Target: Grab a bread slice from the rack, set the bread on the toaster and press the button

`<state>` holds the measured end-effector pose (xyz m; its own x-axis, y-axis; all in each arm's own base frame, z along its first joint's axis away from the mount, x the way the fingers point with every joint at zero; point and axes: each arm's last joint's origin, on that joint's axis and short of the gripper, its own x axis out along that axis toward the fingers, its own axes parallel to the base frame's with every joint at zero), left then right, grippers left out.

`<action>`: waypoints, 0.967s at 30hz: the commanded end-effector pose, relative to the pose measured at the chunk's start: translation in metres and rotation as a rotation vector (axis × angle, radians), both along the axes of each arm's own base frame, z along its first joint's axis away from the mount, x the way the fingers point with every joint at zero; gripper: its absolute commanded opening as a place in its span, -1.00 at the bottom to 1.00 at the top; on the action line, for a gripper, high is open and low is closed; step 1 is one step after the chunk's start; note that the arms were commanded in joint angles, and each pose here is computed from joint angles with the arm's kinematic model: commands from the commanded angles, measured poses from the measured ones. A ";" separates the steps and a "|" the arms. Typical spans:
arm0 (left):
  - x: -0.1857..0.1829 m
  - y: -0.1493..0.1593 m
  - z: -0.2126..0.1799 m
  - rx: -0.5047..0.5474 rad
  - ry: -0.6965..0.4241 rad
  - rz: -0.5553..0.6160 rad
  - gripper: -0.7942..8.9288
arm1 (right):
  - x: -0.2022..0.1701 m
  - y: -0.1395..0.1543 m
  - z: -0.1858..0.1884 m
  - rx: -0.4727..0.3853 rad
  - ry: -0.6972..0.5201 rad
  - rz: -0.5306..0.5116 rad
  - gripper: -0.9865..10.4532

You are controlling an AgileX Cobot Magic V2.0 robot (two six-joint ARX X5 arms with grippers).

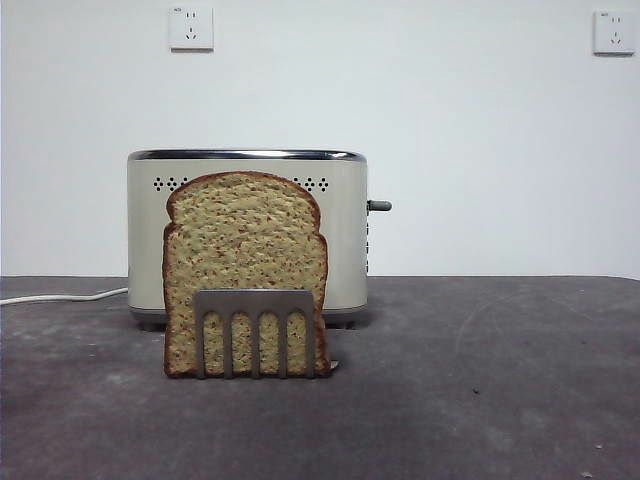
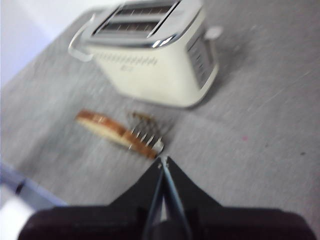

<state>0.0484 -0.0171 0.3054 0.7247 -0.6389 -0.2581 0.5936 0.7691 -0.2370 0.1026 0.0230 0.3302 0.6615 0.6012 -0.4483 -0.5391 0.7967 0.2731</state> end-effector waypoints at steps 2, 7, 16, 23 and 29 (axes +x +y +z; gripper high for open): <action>0.000 -0.001 0.006 0.089 -0.009 -0.070 -0.85 | 0.000 0.002 0.009 -0.088 0.021 0.096 -0.85; -0.001 -0.002 0.006 0.114 0.008 -0.103 -0.85 | -0.001 0.004 0.009 -0.108 0.047 0.127 -0.85; 0.002 -0.002 0.008 0.129 -0.017 -0.098 0.42 | -0.001 0.004 0.009 -0.107 0.048 0.128 -0.85; 0.008 -0.005 0.011 0.214 -0.089 -0.155 0.60 | -0.001 0.004 0.009 -0.107 0.048 0.128 -0.85; 0.031 -0.013 0.022 0.287 -0.076 -0.248 0.60 | -0.001 0.004 0.009 -0.108 0.049 0.128 -0.85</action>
<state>0.0752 -0.0280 0.3247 0.5890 -0.7007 -0.4026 0.7575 0.6523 -0.0271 0.1022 0.0265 0.3390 0.5583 0.6239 -0.5469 -0.6192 0.7521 0.2258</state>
